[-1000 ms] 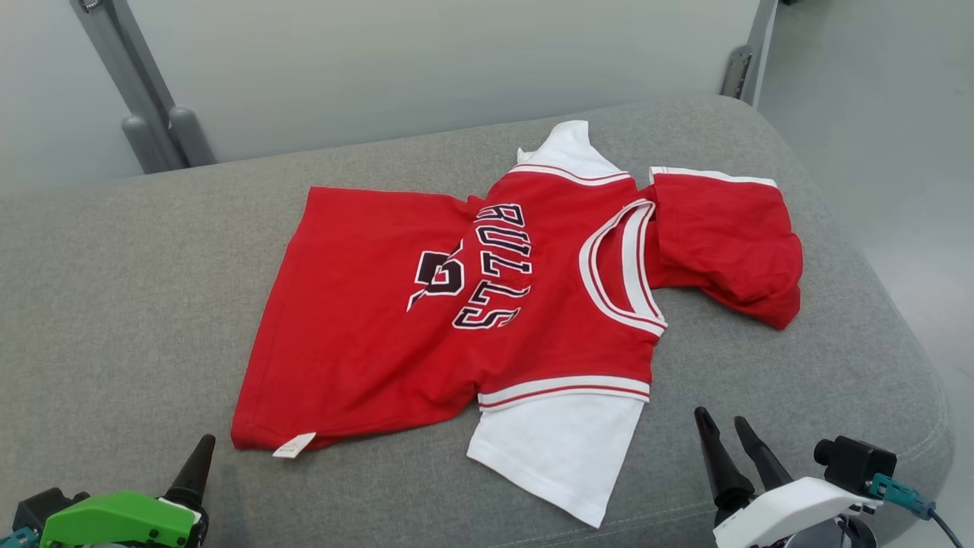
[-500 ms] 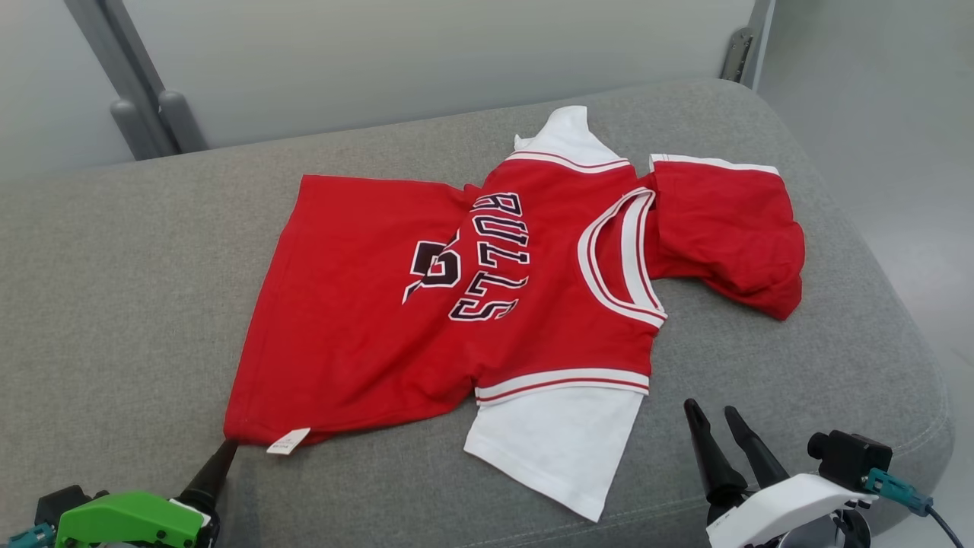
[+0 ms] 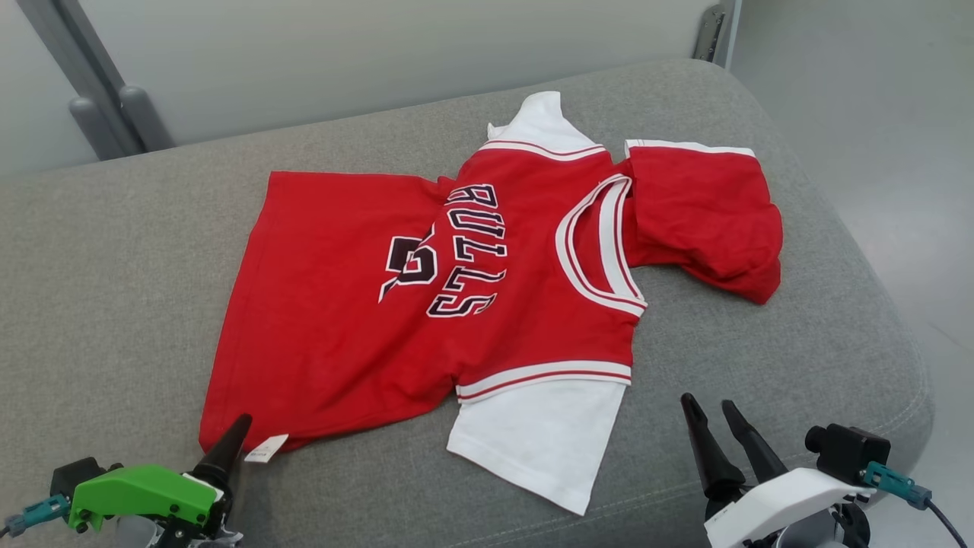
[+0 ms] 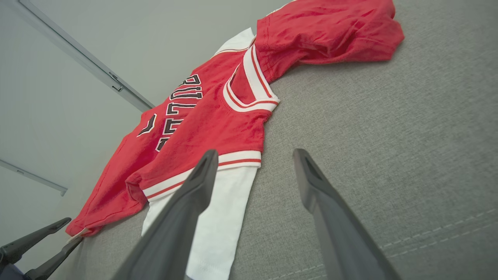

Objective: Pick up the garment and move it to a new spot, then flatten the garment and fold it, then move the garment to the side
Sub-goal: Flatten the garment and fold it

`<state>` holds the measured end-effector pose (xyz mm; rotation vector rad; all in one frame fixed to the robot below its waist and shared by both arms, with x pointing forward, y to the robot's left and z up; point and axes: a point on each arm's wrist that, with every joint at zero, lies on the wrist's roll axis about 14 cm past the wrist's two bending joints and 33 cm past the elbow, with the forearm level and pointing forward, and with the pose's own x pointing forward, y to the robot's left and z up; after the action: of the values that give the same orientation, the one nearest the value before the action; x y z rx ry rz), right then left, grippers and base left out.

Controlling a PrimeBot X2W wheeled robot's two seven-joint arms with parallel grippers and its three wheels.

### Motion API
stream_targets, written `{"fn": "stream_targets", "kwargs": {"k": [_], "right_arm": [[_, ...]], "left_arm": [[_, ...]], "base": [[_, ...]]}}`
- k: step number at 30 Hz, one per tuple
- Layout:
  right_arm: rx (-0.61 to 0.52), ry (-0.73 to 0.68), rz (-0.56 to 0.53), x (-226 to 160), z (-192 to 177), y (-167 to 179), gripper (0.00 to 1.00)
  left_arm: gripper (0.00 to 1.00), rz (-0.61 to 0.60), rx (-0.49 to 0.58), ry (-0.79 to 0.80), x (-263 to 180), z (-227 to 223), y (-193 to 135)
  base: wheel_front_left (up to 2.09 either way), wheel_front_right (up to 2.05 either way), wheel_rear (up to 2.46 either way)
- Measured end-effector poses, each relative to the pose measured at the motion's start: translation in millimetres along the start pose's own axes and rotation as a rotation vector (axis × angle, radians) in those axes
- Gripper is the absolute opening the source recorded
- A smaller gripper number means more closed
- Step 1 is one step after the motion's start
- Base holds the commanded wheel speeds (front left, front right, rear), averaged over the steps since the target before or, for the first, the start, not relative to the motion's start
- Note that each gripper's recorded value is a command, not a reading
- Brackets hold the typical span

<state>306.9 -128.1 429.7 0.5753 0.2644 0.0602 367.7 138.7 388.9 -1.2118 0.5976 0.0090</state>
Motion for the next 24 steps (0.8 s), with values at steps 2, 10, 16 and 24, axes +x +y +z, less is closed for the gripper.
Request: {"fn": "stream_targets", "kwargs": {"k": [2, 10, 16, 24], "right_arm": [[0.0, -0.001, -0.011, 0, 0, -2, 1.0], [0.043, 0.03, -0.025, 2, -8, -1, 1.0], [0.115, 0.069, -0.029, 17, -19, 8, 1.0], [0.098, 0.106, -0.033, 44, -19, 5, 1.0]], "left_arm": [[1.0, -0.005, 0.004, 0.007, 3, -1, -3], [0.0, -0.009, 0.024, -0.019, 8, 5, -7], [0.0, -0.036, 0.033, -0.045, 11, 13, -18], [0.0, -0.061, 0.052, -0.055, 13, 17, -27]], "base": [[0.0, 0.0, 0.0], [0.0, 0.0, 0.0], [0.0, 0.0, 0.0], [0.0, 0.0, 0.0]]}}
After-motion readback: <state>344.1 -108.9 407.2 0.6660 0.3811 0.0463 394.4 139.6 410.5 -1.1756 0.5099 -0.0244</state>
